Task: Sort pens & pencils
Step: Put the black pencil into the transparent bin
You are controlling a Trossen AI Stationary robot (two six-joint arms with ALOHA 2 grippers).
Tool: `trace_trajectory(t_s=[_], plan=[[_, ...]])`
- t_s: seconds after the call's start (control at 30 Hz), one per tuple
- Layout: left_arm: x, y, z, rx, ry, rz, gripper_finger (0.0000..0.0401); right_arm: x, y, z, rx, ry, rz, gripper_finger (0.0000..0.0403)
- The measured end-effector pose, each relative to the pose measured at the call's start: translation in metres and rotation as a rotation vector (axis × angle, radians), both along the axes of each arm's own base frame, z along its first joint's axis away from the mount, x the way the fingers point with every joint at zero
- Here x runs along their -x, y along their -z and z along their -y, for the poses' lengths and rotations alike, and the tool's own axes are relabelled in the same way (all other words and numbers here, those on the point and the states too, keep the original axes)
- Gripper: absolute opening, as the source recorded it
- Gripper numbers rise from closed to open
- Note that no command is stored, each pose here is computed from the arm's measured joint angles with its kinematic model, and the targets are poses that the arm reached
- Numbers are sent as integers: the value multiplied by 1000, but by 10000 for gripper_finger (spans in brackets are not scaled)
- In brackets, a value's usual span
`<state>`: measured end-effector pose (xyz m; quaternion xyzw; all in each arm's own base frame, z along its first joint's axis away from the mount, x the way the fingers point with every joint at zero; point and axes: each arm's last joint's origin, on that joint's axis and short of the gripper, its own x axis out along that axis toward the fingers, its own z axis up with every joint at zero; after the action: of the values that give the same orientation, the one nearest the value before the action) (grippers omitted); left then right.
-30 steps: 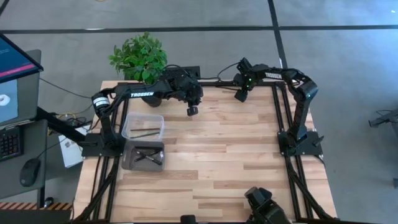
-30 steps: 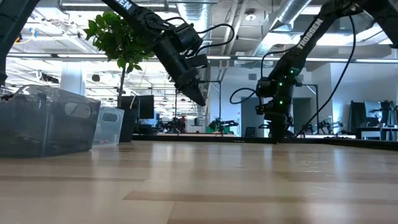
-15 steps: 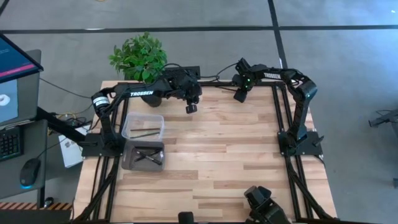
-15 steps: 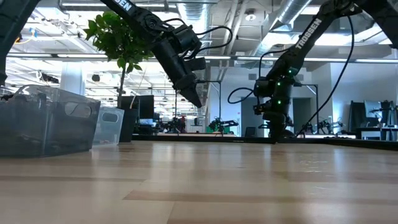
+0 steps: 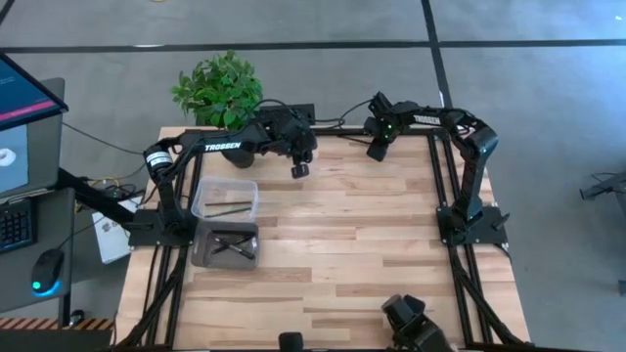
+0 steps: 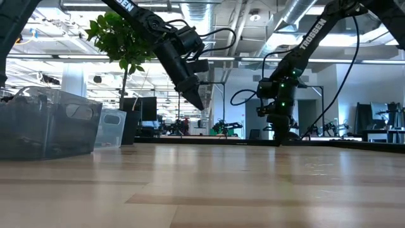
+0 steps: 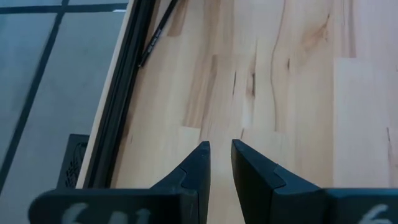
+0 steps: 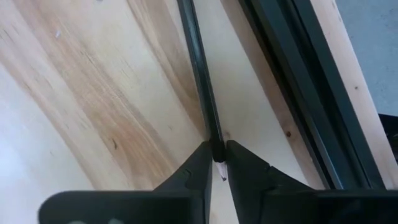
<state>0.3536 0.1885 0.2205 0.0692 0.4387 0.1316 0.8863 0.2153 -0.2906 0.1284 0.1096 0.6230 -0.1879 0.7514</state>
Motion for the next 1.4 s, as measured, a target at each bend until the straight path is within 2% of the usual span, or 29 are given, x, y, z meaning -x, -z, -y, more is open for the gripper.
trace_trajectory(t_s=[0.4, 0.6, 0.73, 1.03, 1.3, 1.4], plan=[[2, 2, 1, 17, -1, -29, 57, -8, 0, -10, -21, -26, -27, 64], [3, 3, 2, 23, -2, -39, 57, -17, 1, -20, -3, -65, -77, 43], [3, 3, 2, 24, -3, -39, 57, -21, 1, -30, -49, -92, -93, 29], [5, 5, 3, 41, -4, -67, 57, -28, 1, -40, -76, -112, -105, 28], [6, 5, 3, 51, -1, -75, 57, -52, 0, -70, -117, -188, -101, 26], [6, 6, 4, 53, -2, -76, 57, -65, 0, -87, -171, -223, -55, 21]])
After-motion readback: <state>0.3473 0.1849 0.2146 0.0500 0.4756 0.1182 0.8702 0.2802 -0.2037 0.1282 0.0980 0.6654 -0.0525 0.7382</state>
